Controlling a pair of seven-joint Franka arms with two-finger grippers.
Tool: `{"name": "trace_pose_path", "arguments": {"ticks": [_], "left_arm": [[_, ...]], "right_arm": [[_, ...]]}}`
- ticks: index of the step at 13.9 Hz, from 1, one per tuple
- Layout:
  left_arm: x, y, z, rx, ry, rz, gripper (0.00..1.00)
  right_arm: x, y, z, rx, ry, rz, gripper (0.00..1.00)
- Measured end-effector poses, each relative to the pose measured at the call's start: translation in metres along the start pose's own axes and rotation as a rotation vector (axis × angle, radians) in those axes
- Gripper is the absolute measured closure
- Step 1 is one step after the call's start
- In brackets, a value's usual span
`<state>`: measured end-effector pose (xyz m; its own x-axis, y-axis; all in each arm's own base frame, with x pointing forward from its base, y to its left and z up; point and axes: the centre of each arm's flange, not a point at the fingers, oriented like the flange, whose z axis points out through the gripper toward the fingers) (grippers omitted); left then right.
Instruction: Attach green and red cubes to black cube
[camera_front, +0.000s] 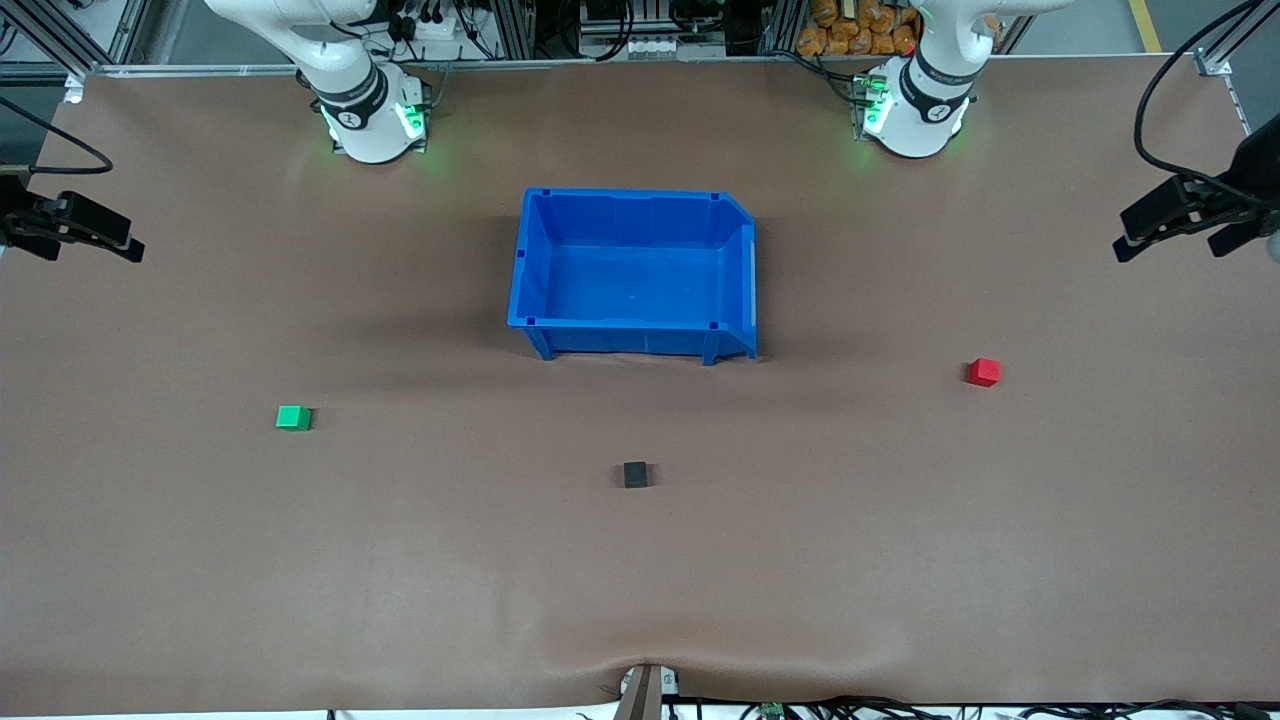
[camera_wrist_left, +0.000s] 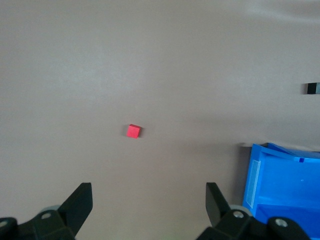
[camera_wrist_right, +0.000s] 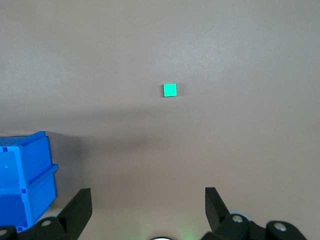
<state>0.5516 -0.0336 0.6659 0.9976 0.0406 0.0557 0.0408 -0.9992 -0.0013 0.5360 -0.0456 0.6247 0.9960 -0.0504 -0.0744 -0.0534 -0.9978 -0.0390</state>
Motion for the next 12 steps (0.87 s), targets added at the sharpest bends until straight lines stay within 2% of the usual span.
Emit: {"name": "trace_pose_path", "arguments": {"ticks": [4, 8, 12], "left_arm": [[0.023, 0.02, 0.062, 0.05, -0.106, 0.042, 0.0], [0.038, 0.014, 0.096, 0.066, -0.157, 0.039, 0.0], [0.072, -0.013, 0.163, 0.058, -0.198, 0.038, 0.0]], "right_arm": [[0.0, 0.0, 0.0, 0.0, 0.001, 0.0, 0.0], [0.0, -0.001, 0.0, 0.0, 0.001, -0.001, 0.0], [0.0, -0.004, 0.0, 0.0, 0.0, -0.007, 0.0]]}}
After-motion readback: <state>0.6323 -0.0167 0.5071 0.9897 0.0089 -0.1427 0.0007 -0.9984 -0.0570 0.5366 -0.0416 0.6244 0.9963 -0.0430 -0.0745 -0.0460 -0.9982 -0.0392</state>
